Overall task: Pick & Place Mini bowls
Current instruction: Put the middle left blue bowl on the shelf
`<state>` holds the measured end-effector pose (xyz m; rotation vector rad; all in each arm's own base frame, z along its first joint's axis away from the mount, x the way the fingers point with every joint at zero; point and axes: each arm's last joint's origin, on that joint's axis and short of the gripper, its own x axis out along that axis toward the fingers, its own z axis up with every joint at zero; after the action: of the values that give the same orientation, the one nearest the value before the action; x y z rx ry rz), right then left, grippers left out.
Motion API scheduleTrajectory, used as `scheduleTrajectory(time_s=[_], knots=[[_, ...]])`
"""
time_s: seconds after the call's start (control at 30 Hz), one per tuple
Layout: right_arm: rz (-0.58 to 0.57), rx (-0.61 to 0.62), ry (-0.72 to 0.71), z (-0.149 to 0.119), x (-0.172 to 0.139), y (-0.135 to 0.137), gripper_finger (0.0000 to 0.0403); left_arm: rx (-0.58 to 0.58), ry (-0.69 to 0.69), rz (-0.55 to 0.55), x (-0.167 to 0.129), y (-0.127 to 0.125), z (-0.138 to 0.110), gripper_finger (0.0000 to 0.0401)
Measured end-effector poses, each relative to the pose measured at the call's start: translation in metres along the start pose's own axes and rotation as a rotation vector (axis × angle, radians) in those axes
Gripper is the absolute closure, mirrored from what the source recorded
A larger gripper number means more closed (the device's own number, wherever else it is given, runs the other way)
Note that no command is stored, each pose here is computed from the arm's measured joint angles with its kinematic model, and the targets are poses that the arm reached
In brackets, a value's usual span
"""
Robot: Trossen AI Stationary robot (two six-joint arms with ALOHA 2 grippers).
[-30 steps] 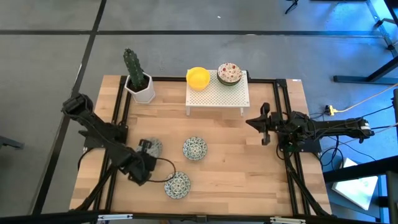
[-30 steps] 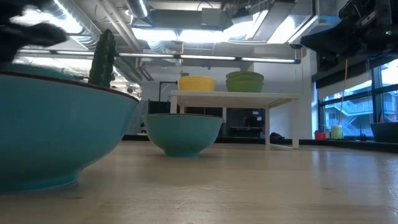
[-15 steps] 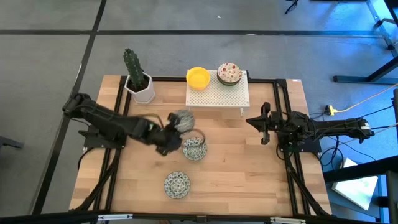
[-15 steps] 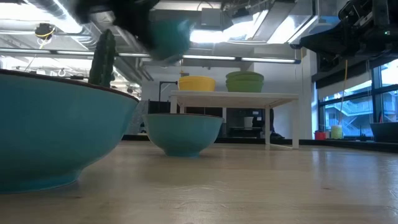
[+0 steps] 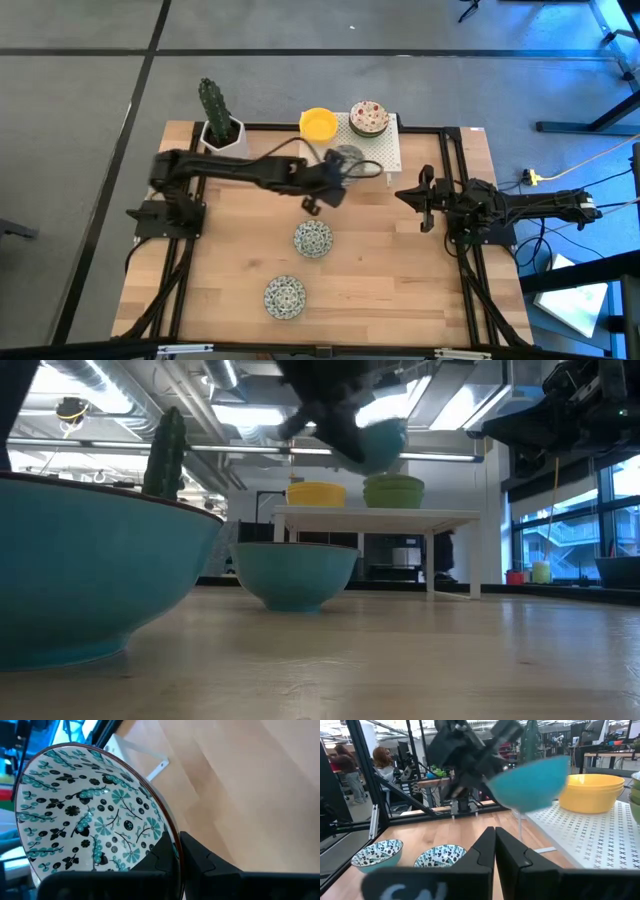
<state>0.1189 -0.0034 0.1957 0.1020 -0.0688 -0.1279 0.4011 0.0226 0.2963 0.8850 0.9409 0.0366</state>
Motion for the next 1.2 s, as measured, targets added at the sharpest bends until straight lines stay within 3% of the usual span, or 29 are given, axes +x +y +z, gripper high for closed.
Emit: scheduleTrajectory(time_s=[0.13, 0.3, 0.73, 1.2], knots=[[0.004, 0.004, 0.001, 0.0, 0.0, 0.0, 0.0389, 0.063, 0.047, 0.017, 0.019, 0.01, 0.012, 0.0393], [0.004, -0.004, 0.001, 0.0, 0.0, 0.0, 0.0389, 0.088, 0.139, -0.018, 0.037, 0.022, 0.007, 0.0393], [0.004, -0.027, 0.0, 0.0, 0.0, 0.0, 0.0389, 0.067, 0.175, -0.126, 0.045, 0.033, -0.008, 0.0393], [0.005, -0.026, -0.005, 0.001, 0.0, 0.0, 0.0389, 0.046, 0.202, -0.136, 0.055, 0.035, -0.015, 0.0392]])
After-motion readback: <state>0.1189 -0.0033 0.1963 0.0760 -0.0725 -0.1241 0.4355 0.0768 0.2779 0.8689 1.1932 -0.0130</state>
